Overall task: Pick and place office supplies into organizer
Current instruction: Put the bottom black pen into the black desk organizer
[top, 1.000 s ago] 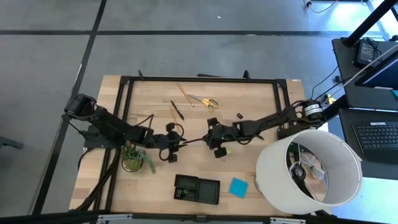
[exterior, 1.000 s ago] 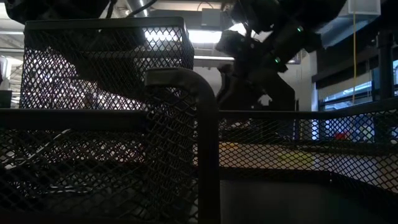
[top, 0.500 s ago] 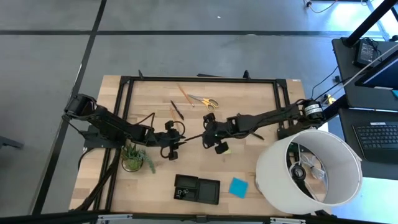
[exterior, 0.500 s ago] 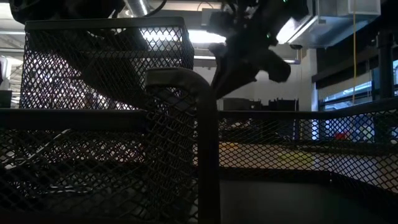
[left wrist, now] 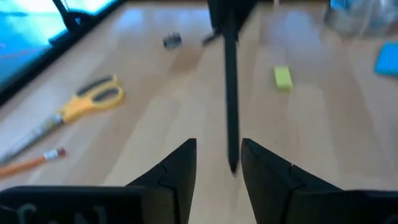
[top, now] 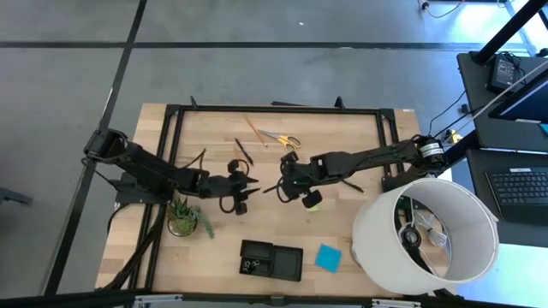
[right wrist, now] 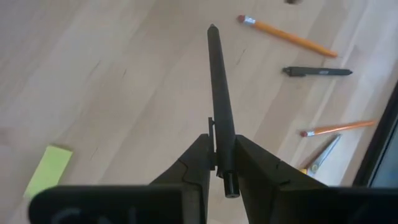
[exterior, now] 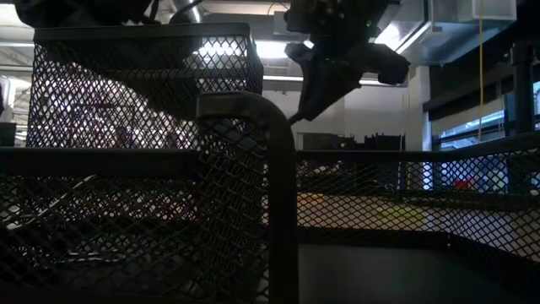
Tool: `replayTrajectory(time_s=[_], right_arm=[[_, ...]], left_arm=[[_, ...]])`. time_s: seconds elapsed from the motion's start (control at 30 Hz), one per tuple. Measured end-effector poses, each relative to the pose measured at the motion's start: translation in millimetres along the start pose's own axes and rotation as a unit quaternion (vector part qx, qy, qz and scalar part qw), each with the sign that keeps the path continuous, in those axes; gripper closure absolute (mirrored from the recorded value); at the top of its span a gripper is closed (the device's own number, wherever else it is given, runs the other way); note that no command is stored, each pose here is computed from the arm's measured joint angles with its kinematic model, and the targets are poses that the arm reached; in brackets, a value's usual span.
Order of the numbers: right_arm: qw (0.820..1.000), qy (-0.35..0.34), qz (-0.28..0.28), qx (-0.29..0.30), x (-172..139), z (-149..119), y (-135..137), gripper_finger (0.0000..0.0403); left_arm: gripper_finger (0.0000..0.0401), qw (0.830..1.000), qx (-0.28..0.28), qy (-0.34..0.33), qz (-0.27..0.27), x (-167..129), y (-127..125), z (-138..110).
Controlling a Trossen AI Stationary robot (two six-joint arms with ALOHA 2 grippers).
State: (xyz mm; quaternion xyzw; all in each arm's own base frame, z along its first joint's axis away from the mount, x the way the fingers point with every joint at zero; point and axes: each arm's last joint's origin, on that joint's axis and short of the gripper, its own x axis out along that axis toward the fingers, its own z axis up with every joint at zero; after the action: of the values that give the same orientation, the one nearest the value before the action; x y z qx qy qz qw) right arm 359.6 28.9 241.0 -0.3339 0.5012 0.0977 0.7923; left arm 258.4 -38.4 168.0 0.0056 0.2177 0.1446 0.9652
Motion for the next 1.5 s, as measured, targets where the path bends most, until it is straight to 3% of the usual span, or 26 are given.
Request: replayTrajectory(time_s=[0.63,0.87,1.2,1.5], right_arm=[[1.000,0.002,-0.028,-0.011,-1,2,-3,0.0336],[0.999,-0.016,-0.042,-0.005,-1,6,-6,0.0336],[0.998,-0.034,-0.056,0.001,-2,9,-9,0.0336],[0.997,-0.043,-0.062,0.003,-2,11,-10,0.0336]], left_arm=[[0.0278,0.999,0.023,0.031,-0.034,18,27,76],[0.0277,0.998,0.027,0.041,-0.036,19,26,75],[0.0276,0.995,0.031,0.087,-0.047,41,19,54],[0.0277,0.997,0.036,0.043,-0.053,44,18,62]])
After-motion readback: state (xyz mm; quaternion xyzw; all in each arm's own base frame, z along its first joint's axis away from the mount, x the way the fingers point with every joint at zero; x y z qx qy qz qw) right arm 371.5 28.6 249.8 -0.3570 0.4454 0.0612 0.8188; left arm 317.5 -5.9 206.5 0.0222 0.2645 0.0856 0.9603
